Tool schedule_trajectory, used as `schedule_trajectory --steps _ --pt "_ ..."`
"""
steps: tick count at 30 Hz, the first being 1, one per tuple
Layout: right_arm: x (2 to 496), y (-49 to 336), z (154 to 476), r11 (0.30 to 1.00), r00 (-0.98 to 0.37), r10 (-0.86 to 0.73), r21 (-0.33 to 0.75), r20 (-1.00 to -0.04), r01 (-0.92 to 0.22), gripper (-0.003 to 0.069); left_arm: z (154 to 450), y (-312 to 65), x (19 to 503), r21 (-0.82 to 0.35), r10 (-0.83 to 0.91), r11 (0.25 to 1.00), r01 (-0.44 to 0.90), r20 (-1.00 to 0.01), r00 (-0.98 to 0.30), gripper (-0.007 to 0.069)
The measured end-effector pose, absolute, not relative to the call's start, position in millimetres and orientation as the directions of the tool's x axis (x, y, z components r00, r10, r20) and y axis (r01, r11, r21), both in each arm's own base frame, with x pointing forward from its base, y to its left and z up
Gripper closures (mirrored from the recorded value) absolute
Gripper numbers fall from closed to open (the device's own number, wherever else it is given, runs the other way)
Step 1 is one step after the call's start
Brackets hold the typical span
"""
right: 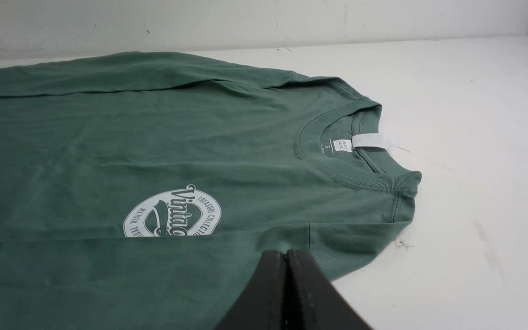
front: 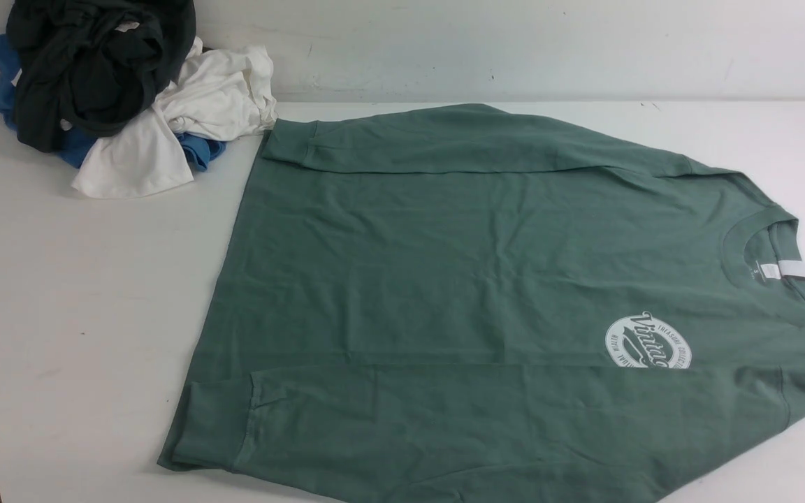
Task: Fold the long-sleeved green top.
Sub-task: Use the left arm to clamp the cuff closest to it
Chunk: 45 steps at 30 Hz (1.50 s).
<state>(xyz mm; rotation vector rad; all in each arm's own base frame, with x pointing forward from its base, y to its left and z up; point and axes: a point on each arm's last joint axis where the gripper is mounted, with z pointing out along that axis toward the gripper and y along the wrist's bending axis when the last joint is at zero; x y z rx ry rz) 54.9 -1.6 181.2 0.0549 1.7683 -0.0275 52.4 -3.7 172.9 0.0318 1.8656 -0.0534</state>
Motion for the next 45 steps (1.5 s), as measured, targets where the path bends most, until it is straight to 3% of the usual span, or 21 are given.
schedule_trajectory --steps 11,15,16,17,18,19,22,23,25,30,34,38,41,42,43,45 --pt "55 -2 181 0.999 -0.197 0.011 0.000 -0.980 0.052 0.0669 177 -3 54 -0.004 0.006 0.999 0.046 -0.974 -0.226 0.0632" --pt "56 -3 186 0.998 -0.130 0.010 0.002 -0.991 0.060 0.0669 203 -2 56 -0.005 -0.007 0.999 0.034 -0.998 0.061 0.0632" --pt "56 -3 187 0.998 -0.122 0.009 0.002 -0.992 0.061 0.0669 203 -2 56 -0.005 -0.007 0.999 0.034 -0.998 0.061 0.0632" --pt "57 -4 195 0.997 -0.029 0.013 0.011 -0.999 0.072 0.0669 215 -1 55 -0.005 -0.011 1.000 0.029 -0.982 0.186 0.0632" --pt "57 -4 198 0.999 -0.015 0.017 0.016 -1.000 0.038 0.0669 216 -1 55 -0.005 -0.011 1.000 0.029 -0.980 0.200 0.0632" --pt "57 -4 202 0.997 0.041 0.016 0.019 -0.999 0.079 0.0669 221 -1 54 -0.005 -0.012 1.000 0.027 -0.967 0.253 0.0632" --pt "52 -8 225 0.992 0.309 0.036 0.072 -0.950 0.106 0.0669 242 0 45 -0.010 -0.018 1.000 0.018 -0.877 0.481 0.0632" --pt "52 -9 227 0.991 0.322 0.038 0.076 -0.946 0.107 0.0669 242 0 45 -0.012 -0.020 1.000 0.019 -0.877 0.481 0.0632" --pt "46 -11 239 0.984 0.471 0.083 0.147 -0.878 0.101 0.0669 254 1 37 -0.055 -0.073 0.997 0.047 -0.782 0.619 0.0632" --pt "36 -15 254 0.962 0.644 0.193 0.273 -0.740 0.025 0.0669 268 2 23 -0.164 -0.247 0.969 0.185 -0.611 0.752 0.0632" --pt "34 -13 258 0.957 0.653 0.229 0.289 -0.722 -0.016 0.0669 280 2 23 -0.193 -0.293 0.956 0.220 -0.617 0.730 0.0632" --pt "34 -6 281 0.981 0.613 0.162 0.193 -0.774 -0.015 0.0669 315 0 35 -0.191 -0.263 0.965 0.182 -0.739 0.620 0.0632" --pt "46 -2 320 0.997 0.536 0.047 0.068 -0.843 0.020 0.0669 327 -3 74 -0.176 -0.202 0.979 0.105 -0.919 0.338 0.0632" --pt "47 -2 322 0.998 0.534 0.042 0.063 -0.845 0.021 0.0669 328 -3 77 -0.177 -0.201 0.979 0.102 -0.925 0.322 0.0632" --pt "63 -3 331 0.999 0.436 -0.002 0.018 -0.900 0.041 0.0669 315 -4 101 -0.177 -0.184 0.982 0.065 -0.972 0.145 0.0632" --pt "81 -4 335 0.998 0.323 -0.040 -0.021 -0.946 0.059 0.0669 300 -4 120 -0.175 -0.175 0.984 0.038 -0.985 0.004 0.0632"
